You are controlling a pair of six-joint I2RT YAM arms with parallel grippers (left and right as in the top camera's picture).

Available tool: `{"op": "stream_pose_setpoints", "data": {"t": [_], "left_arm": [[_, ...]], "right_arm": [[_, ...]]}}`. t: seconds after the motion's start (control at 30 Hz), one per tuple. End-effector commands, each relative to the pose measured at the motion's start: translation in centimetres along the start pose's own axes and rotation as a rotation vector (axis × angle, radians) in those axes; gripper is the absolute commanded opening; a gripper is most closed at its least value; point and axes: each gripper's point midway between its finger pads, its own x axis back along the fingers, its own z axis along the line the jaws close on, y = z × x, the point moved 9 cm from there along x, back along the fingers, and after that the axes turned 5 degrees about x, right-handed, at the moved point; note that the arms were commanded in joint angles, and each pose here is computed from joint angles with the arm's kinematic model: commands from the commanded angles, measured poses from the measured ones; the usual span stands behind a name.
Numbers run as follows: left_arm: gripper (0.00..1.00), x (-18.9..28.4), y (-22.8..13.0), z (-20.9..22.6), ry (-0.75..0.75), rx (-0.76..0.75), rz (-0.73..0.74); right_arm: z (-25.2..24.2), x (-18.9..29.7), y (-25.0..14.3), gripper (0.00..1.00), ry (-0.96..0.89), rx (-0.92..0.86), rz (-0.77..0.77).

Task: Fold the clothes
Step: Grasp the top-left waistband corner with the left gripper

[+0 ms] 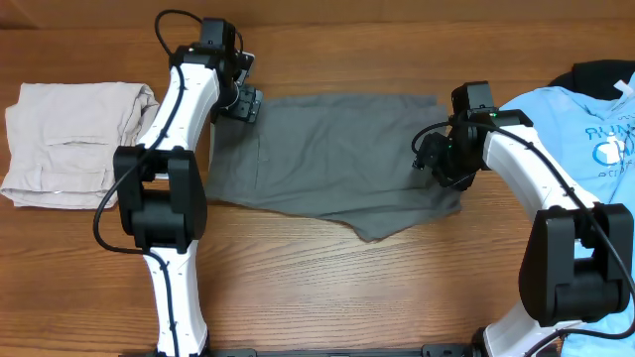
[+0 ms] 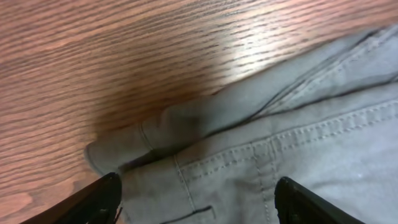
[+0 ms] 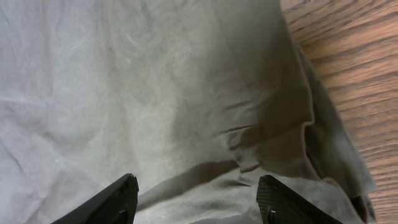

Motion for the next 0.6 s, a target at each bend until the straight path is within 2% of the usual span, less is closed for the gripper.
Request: {"op": "stream_pose_setpoints", "data": {"t": [0.0, 0.13, 0.4, 0.57], "left_arm": [[0.81, -0.8, 0.4, 1.2, 0.013, 0.093, -0.010], [0.80, -1.1, 0.1, 2.4, 0.005, 0.162, -0.006], [0.77, -1.9, -0.6, 2.2, -0.068, 0.172, 0.015], [0.65, -1.8, -0.6, 1.9, -0.106, 0.170, 0.018]], "right_arm": [[0.3, 0.3, 0.3, 0.66, -0.007, 0.012, -0.023], [0.3, 0.3, 0.3, 0.67, -0.007, 0.012, -0.023], [0.3, 0.3, 0.3, 0.67, -0.007, 0.012, -0.023], [0.3, 0.3, 0.3, 0.67, -0.007, 0.012, -0.023]]}}
